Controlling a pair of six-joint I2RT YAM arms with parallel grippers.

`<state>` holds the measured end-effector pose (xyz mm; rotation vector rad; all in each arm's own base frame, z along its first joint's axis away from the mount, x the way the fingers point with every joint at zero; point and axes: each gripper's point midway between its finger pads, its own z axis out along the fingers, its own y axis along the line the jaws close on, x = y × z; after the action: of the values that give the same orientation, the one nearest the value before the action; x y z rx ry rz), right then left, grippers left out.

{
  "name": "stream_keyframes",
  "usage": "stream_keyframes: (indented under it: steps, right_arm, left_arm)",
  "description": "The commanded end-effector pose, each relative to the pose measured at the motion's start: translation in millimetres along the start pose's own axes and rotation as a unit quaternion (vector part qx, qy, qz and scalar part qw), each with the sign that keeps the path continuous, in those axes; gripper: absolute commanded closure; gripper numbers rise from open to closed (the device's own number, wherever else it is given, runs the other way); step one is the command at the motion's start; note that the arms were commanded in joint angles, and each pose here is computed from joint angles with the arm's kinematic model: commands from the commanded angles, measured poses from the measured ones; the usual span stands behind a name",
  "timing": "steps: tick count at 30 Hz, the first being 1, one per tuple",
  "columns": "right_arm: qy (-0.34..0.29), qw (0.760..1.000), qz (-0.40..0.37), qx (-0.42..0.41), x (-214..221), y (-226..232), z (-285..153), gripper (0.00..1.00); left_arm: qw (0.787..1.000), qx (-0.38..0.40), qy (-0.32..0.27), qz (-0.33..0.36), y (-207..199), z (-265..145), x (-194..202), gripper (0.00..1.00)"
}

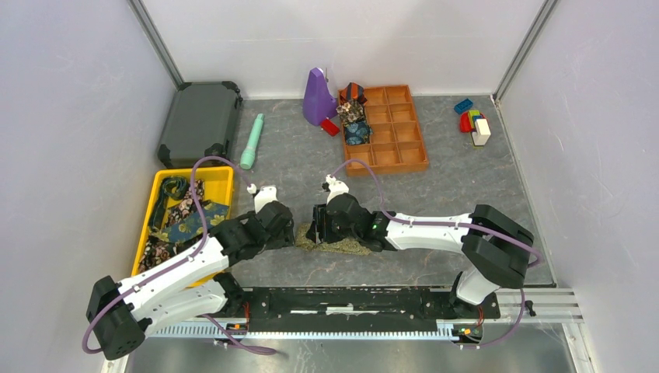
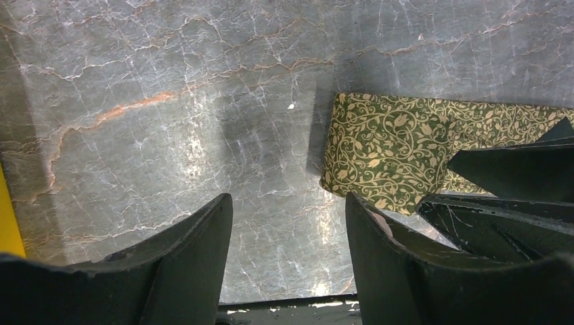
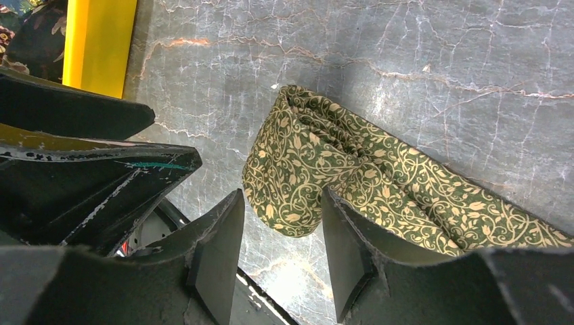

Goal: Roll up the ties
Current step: Roll the tie at the center of the board.

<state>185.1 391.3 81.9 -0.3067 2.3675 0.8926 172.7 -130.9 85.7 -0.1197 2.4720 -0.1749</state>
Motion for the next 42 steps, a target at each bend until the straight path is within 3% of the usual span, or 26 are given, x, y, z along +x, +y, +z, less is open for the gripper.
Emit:
stream_keyframes:
  steps: [1, 11, 42]
  right_arm:
    - [-0.015, 1.000, 0.001, 0.003, -7, 3, 4, 0.49]
    - [-0.015, 1.000, -0.006, 0.017, -2, -10, 4, 0.57]
    - [0.001, 1.000, -0.001, 0.022, 9, -41, 8, 0.61]
  left_arm:
    - [1.000, 0.016, -0.014, 0.012, -6, 2, -6, 0.32]
    - [0.999, 0.043, -0.011, 0.016, -19, 8, -7, 0.32]
    - [0.981, 0.195, -0.006, -0.006, -57, 30, -2, 0.28]
